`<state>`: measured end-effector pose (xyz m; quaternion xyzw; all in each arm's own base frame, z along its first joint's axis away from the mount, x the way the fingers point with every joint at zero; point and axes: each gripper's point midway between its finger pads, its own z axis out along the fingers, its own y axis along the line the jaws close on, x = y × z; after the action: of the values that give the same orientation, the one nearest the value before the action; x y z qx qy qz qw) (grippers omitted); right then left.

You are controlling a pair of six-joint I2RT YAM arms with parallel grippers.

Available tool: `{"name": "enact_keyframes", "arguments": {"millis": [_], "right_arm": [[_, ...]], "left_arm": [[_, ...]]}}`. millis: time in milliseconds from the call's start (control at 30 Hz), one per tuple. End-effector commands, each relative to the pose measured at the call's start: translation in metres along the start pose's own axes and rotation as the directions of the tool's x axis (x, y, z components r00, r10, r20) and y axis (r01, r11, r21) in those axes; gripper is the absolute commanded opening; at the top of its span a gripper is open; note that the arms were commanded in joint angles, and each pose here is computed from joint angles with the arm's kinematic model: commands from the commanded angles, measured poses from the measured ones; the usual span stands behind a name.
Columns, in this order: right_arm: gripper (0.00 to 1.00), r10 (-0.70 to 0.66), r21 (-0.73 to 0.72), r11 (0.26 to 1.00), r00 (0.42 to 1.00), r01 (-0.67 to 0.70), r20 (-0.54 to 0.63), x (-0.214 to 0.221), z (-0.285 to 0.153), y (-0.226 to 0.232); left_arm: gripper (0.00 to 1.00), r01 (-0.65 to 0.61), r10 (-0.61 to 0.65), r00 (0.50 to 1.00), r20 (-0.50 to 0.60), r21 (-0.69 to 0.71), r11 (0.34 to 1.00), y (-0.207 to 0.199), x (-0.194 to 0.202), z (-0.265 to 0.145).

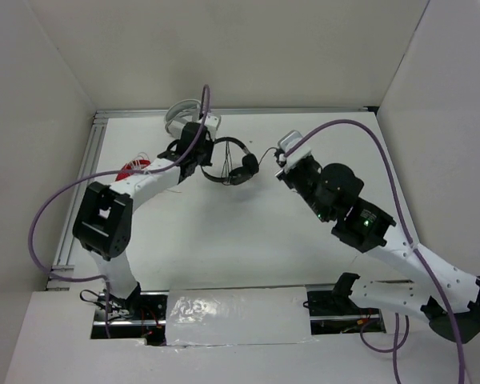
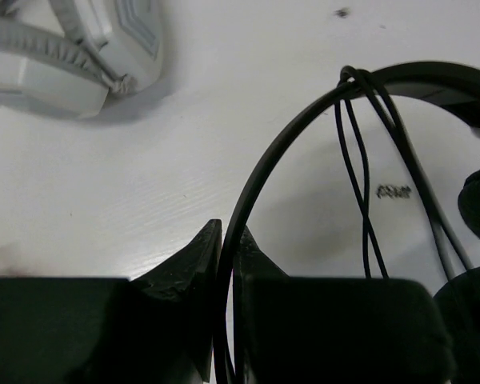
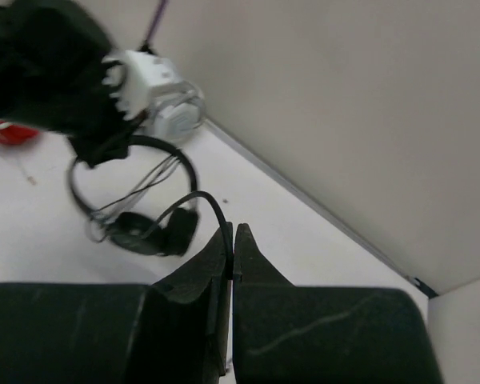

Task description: Wrap the headphones

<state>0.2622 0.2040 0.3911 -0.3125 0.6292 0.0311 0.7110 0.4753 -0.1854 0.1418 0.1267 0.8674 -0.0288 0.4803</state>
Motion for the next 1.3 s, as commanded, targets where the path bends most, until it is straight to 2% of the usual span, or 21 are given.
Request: {"name": "enact_keyframes", "arguments": {"millis": [0, 167, 200, 300, 367, 600, 733, 867, 1067, 1167, 1267], "right_arm": [[0.00, 0.005, 0.041, 0.999, 0.992, -0.010, 0.128, -0.043, 0.001, -0.037], [0.00, -0.025, 0.016, 1.000, 0.995, 0.024, 0.099, -0.040, 0.023, -0.053], [0.00, -0.027, -0.004, 1.000, 0.995, 0.027, 0.100, -0.039, 0.028, -0.052], [0.00, -0.029, -0.027, 0.999, 0.996, 0.032, 0.084, -0.031, 0.045, -0.058], [0.00, -0.006, -0.009, 1.000, 0.999, 0.007, 0.034, -0.011, 0.064, -0.069], [0.00, 0.101, -0.037, 0.994, 0.994, -0.103, -0.040, 0.039, 0.086, -0.080], [0.00, 0.127, -0.055, 0.990, 0.991, -0.129, -0.041, 0.053, 0.089, -0.082], [0.00, 0.141, -0.074, 0.987, 0.988, -0.146, -0.069, 0.063, 0.097, -0.083], [0.00, 0.199, -0.113, 0.971, 0.975, -0.209, -0.098, 0.084, 0.110, -0.073], [0.00, 0.243, -0.142, 0.955, 0.963, -0.259, -0.120, 0.097, 0.117, -0.063], [0.00, 0.290, -0.217, 0.921, 0.941, -0.324, -0.172, 0.121, 0.119, -0.037]], "left_arm": [[0.00, -0.170, 0.097, 0.933, 0.346, 0.188, 0.967, -0.035, -0.082, -0.051], [0.00, -0.323, 0.198, 0.892, 0.406, 0.267, 0.908, -0.080, -0.057, -0.087], [0.00, -0.375, 0.231, 0.866, 0.443, 0.271, 0.887, -0.095, -0.056, -0.095], [0.00, -0.427, 0.259, 0.840, 0.476, 0.288, 0.857, -0.117, -0.046, -0.110], [0.00, -0.440, 0.255, 0.834, 0.489, 0.310, 0.843, -0.125, -0.044, -0.122], [0.00, -0.453, 0.221, 0.807, 0.548, 0.333, 0.827, -0.126, -0.044, -0.154], [0.00, -0.443, 0.206, 0.808, 0.553, 0.337, 0.831, -0.120, -0.044, -0.169], [0.00, -0.482, 0.185, 0.792, 0.582, 0.409, 0.775, -0.131, -0.035, -0.187], [0.00, -0.494, 0.153, 0.773, 0.616, 0.433, 0.754, -0.132, -0.039, -0.208], [0.00, -0.504, 0.124, 0.748, 0.652, 0.436, 0.745, -0.130, -0.052, -0.229], [0.00, -0.540, 0.100, 0.696, 0.711, 0.427, 0.725, -0.128, -0.069, -0.258]]}}
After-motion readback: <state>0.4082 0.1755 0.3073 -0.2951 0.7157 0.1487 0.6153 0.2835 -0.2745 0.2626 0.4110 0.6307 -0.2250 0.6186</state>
